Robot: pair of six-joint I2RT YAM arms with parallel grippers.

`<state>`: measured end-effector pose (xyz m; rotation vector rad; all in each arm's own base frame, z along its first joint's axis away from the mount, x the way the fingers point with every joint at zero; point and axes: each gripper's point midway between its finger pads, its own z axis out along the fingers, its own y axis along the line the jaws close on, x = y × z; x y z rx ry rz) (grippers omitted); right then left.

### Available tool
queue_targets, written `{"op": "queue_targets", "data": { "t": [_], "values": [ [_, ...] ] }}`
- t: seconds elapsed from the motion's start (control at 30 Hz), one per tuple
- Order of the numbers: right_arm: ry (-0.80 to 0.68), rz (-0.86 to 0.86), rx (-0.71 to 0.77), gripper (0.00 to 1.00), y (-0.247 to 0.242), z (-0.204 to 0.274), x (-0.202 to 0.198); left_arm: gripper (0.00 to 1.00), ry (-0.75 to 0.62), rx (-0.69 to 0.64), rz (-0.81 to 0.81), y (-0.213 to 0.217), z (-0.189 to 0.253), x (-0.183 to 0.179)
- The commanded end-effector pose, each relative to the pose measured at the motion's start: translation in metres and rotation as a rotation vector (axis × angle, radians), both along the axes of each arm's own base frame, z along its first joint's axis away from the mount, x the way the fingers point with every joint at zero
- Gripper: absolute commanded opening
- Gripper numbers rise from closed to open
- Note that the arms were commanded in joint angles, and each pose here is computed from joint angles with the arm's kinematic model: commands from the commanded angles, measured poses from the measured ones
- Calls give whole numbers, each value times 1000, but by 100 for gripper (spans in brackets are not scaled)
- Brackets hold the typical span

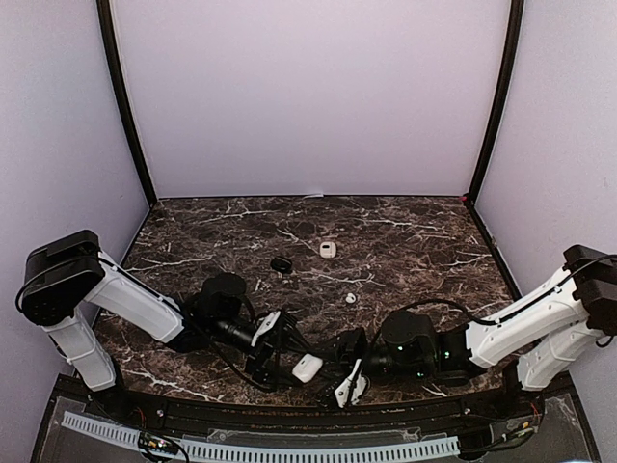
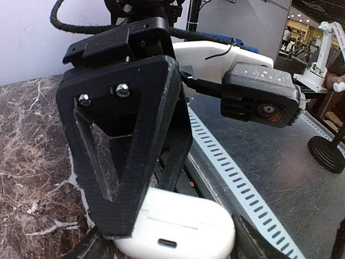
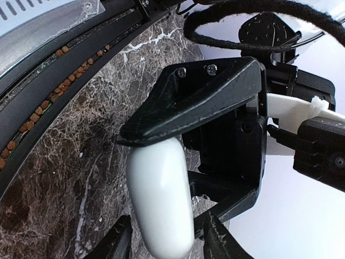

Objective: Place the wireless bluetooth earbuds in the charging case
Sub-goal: Pass from the left arm to the right

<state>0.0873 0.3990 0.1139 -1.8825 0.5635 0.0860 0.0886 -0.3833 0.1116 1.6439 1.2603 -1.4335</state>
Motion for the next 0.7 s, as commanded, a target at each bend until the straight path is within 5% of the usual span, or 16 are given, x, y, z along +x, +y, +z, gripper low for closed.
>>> {"op": "queue_targets", "data": {
  "t": [0.0,0.23,0.67],
  "values": [
    [-16,4,40,44,4,5,-2,38,4,-35,-17,2,9,-2],
    [-11,9,52,33,8,7,-3,39,4,-36,-11,2,10,-1],
    [46,-25,77,23,5,12,-2,82,-37,-42,27,6,13,2]
  ]
}}
